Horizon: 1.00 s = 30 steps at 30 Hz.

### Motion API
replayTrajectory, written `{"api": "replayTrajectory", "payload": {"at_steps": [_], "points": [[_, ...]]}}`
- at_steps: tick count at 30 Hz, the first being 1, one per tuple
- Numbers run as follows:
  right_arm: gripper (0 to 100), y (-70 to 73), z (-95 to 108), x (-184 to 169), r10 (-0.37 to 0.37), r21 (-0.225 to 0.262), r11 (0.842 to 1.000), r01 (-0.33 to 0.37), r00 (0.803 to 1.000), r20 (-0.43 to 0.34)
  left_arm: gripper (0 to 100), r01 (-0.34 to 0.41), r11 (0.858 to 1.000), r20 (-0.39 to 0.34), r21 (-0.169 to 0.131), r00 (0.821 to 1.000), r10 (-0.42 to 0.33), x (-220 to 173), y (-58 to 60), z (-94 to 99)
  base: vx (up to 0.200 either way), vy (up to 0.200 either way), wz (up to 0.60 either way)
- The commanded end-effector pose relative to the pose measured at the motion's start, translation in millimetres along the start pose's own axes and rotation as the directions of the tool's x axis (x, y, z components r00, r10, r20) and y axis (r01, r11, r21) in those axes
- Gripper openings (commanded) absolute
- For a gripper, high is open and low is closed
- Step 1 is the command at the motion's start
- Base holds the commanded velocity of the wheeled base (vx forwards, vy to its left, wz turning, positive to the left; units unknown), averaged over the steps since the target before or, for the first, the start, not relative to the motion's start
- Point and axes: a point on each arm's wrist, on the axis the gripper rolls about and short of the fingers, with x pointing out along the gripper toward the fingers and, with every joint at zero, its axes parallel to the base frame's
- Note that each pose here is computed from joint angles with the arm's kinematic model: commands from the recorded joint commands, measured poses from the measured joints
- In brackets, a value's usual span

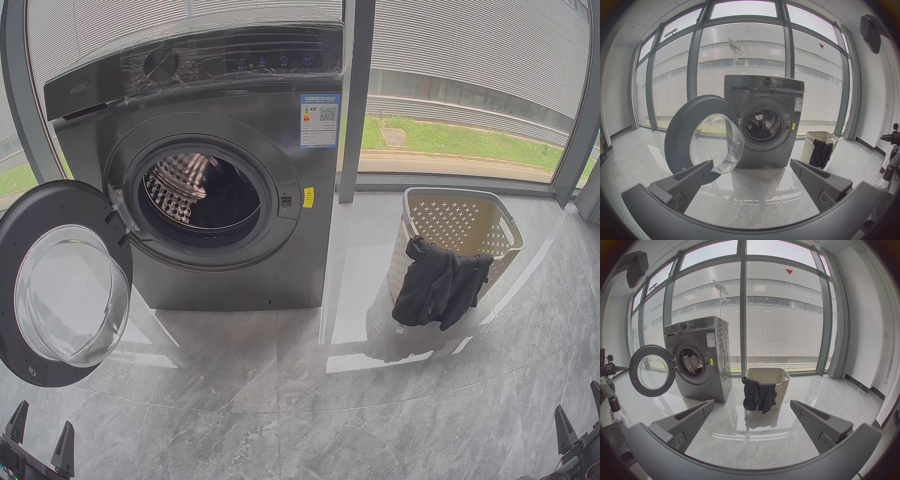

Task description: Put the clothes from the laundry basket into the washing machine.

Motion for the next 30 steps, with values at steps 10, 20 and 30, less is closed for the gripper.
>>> {"api": "replayTrajectory", "payload": {"at_steps": [10,20,30], "points": [[100,0.1,-5.0,0.6,0.002,0.0,1.0,-0.002,1.0,-0.009,100,-0.001,1.0,-0.006,0.002,1.0,0.001,0.3,0.2,-4.7,0.0,0.0,0.0],[100,0.1,-5.0,0.6,0.002,0.0,1.0,-0.002,1.0,-0.009,100,0.001,1.0,-0.004,0.001,1.0,-0.001,0.2,0.2,-4.7,0.0,-0.06,0.0],[100,0.1,-5.0,0.6,0.002,0.0,1.0,-0.002,1.0,-0.009,100,-0.001,1.0,-0.006,0.001,1.0,0.001,0.3,0.2,-4.7,0.0,-0.18,0.0]]}}
